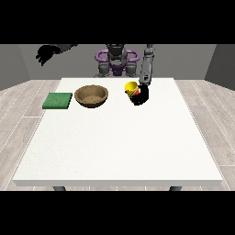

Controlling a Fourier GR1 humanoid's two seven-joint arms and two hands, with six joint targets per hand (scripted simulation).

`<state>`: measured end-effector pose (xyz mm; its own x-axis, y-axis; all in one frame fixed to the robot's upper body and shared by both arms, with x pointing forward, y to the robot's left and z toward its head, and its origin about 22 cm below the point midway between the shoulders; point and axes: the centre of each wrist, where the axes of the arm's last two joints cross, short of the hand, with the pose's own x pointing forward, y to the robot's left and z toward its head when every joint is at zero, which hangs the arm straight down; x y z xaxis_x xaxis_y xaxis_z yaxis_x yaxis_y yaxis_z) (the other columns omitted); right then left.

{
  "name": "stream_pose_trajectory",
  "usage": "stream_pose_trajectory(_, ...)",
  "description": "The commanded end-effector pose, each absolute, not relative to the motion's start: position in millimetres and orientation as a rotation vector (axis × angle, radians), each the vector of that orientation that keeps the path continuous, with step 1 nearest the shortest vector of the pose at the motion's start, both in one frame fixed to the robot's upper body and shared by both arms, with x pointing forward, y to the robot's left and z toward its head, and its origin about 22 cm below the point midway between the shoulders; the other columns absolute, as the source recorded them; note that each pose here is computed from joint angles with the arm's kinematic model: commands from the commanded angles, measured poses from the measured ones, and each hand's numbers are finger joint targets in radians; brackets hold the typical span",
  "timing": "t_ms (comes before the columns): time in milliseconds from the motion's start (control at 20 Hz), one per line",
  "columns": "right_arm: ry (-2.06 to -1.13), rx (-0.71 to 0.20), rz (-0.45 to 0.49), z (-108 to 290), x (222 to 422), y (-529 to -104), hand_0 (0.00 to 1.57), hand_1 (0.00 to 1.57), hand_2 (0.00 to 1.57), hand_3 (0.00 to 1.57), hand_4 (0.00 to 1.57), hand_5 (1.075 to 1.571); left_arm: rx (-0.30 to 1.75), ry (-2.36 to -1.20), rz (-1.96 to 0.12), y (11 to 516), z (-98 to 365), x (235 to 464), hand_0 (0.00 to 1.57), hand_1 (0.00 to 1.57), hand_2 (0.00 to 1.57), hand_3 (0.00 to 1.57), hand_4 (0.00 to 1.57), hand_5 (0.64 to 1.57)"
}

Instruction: Pick the cup and pour the ball into the bowl, then pick the bowl and place it on the pad

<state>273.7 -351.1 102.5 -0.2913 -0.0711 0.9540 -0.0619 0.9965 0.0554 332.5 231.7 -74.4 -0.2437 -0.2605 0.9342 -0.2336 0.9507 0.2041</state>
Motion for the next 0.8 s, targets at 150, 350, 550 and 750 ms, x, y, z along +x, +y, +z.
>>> stream_pose_trajectory(150, -1.731, 0.047, -0.082, 90.9, 268.9, -402.6, 0.00, 0.00, 0.00, 0.29, 0.64, 1.567, 0.469, -1.689, -0.228, 217.7, -59.1, 347.6, 1.27, 1.27, 1.57, 1.57, 1.40, 1.432)
stream_pose_trajectory(350, -1.656, 0.056, -0.055, 70.2, 269.1, -393.4, 0.00, 0.00, 0.00, 0.28, 0.64, 1.564, 0.640, -1.690, -0.414, 170.4, -48.0, 358.1, 1.30, 1.30, 1.57, 1.57, 1.40, 1.488)
stream_pose_trajectory(550, -1.654, 0.074, -0.059, 57.6, 271.9, -389.2, 0.00, 0.00, 0.00, 0.17, 0.64, 1.562, 0.927, -1.680, -0.735, 174.3, -46.6, 366.3, 1.36, 1.36, 1.57, 1.57, 1.45, 1.533)
stream_pose_trajectory(750, -1.603, 0.071, -0.094, 39.0, 262.0, -409.2, 0.00, 0.00, 0.00, 0.08, 0.68, 1.561, 1.067, -1.566, -0.943, 156.6, -45.2, 373.1, 1.36, 1.36, 1.57, 1.57, 1.44, 1.545)
